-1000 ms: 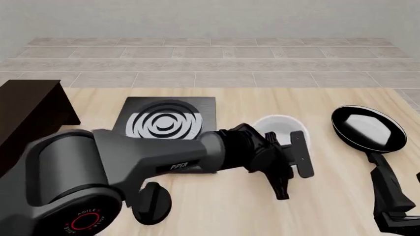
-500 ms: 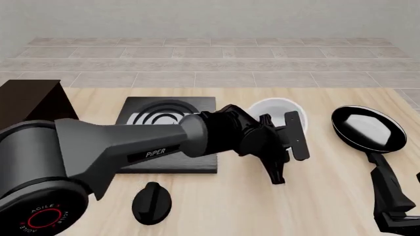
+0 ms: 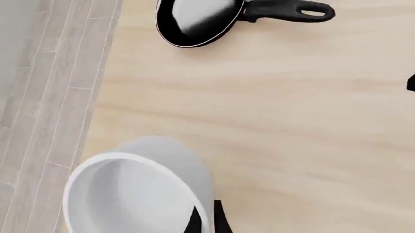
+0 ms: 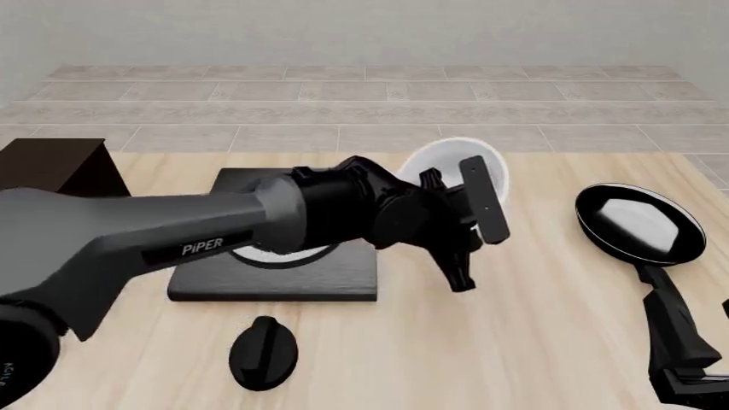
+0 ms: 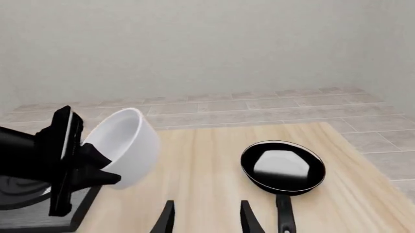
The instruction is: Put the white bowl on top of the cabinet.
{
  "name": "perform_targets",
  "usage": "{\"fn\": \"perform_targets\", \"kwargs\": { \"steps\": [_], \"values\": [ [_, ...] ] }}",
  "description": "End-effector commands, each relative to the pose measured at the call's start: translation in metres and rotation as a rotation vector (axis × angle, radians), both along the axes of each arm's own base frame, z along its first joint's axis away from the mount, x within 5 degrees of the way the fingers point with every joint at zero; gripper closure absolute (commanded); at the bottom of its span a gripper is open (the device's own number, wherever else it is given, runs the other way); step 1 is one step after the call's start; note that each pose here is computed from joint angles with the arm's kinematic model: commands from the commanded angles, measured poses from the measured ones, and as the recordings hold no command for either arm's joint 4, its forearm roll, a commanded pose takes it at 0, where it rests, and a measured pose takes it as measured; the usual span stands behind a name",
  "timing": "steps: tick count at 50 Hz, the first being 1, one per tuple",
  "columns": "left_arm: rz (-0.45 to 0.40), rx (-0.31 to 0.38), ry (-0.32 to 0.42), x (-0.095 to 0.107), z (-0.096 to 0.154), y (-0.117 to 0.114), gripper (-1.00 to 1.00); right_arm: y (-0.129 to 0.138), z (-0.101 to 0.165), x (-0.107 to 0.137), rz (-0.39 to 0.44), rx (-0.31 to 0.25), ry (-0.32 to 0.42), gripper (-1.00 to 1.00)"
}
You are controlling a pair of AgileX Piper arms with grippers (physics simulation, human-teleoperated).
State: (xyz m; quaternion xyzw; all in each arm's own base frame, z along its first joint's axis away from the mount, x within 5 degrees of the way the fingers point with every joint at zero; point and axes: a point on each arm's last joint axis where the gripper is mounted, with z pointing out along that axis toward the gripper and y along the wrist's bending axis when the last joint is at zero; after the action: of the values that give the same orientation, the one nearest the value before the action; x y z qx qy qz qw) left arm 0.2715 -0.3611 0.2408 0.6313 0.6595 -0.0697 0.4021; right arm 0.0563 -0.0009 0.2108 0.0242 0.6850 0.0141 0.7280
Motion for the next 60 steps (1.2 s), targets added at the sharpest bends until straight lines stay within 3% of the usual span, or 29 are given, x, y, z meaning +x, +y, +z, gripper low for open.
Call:
{"fn": "perform_targets", "kwargs": {
  "steps": [1,9,16,17,19,25,36,60],
  "values": [
    [0.043,-0.048,-0.052,0.005,0.022,0.025,1.00,0.000,0.000,0.000,0.001,0.001,0.000,-1.00],
    [0.105,-0.077,-0.059,0.018,0.032,0.043,1.00,0.000,0.000,0.000,0.001,0.001,0.001,-1.00],
    [0.138,-0.109,-0.054,0.018,0.040,0.052,1.00,0.000,0.000,0.000,0.000,0.001,0.001,-1.00],
    [0.176,-0.107,-0.035,0.027,0.038,0.058,1.00,0.000,0.000,0.000,0.000,0.001,0.001,-1.00],
    [0.159,-0.087,-0.056,0.026,0.032,0.062,1.00,0.000,0.000,0.000,0.000,0.001,0.001,-1.00],
    [0.196,-0.125,-0.063,0.028,0.047,0.073,1.00,0.000,0.000,0.000,0.000,0.002,0.002,-1.00],
    [0.228,-0.117,-0.079,0.031,0.059,0.094,1.00,0.000,0.000,0.000,-0.001,-0.002,0.001,-1.00],
    [0.384,-0.097,-0.113,0.046,0.085,0.168,1.00,0.000,0.000,0.000,-0.006,-0.014,-0.004,-1.00]
  ]
}}
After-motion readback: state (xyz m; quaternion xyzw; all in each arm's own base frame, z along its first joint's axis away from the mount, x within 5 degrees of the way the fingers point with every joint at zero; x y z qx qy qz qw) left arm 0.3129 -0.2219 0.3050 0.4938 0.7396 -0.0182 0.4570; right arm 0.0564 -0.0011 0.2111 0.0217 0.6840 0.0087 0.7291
